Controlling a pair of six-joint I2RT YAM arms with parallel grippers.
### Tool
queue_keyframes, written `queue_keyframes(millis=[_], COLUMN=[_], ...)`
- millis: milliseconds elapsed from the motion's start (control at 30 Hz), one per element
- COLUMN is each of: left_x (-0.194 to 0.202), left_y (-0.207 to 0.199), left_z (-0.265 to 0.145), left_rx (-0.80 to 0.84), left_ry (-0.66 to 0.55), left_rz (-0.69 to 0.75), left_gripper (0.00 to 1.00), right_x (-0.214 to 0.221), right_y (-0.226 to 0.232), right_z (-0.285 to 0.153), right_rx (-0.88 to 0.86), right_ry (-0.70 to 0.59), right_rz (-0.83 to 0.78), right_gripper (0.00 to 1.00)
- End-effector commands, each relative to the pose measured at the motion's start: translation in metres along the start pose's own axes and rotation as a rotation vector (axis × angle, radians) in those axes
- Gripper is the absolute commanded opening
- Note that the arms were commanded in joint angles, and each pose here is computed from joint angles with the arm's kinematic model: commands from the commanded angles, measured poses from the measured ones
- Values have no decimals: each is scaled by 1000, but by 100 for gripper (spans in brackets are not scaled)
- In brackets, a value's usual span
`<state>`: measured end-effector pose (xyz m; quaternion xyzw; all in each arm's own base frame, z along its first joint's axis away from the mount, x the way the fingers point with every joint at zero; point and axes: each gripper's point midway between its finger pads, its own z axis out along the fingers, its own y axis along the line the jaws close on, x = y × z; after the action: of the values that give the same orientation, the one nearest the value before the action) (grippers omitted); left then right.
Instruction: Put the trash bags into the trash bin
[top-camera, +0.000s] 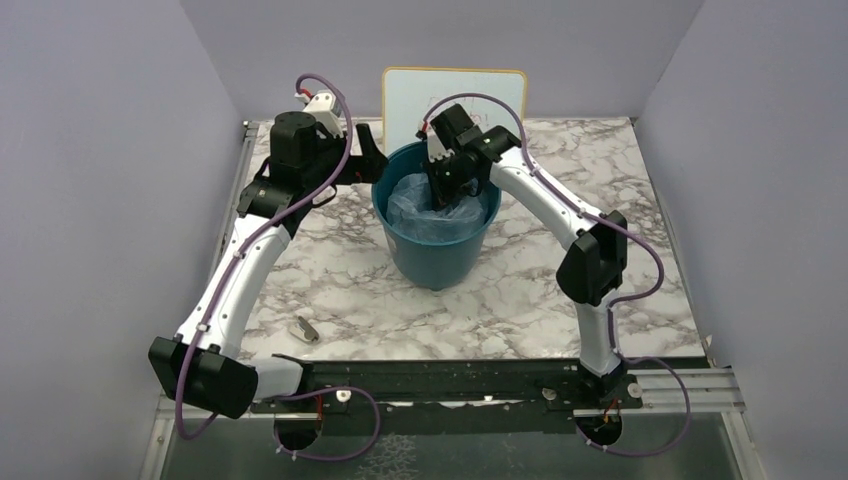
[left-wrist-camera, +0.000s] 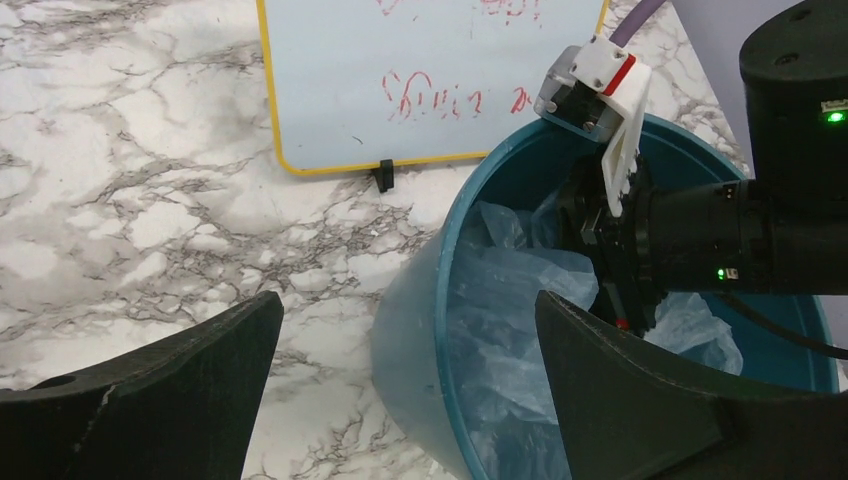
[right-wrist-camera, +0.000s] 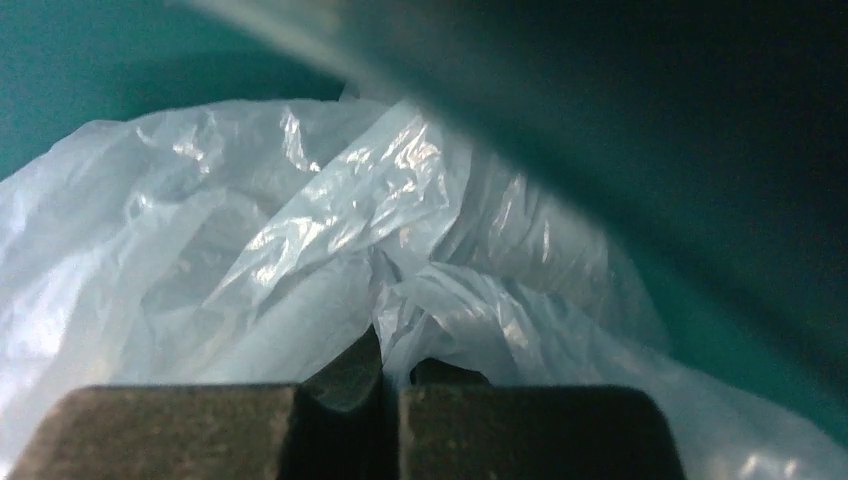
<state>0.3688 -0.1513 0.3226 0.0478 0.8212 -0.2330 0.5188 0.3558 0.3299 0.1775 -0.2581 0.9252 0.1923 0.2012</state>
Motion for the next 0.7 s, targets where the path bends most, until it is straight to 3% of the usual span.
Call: queue_keyframes(millis=[0,267,500,667], left_x=[-4,11,17,21], left_y=[-8,-9,-11,-13], left_z=[-11,-4,-3,0], left_rx=[40,67,82,104], left_ry=[-29,15,14,21], left_rz=[-3,-27,-44,-53], left_gripper=[98,98,96,90], right_x=[53,72,-3,-40], right_y=[-27,-38,-20,16], right_z=[29,42,-15,-67], right_rx=[133,190,194,55], right_ry=[154,213,-85,-319], right_rz=[-48,-78,-91,-165], right_gripper=[1,1,1,1])
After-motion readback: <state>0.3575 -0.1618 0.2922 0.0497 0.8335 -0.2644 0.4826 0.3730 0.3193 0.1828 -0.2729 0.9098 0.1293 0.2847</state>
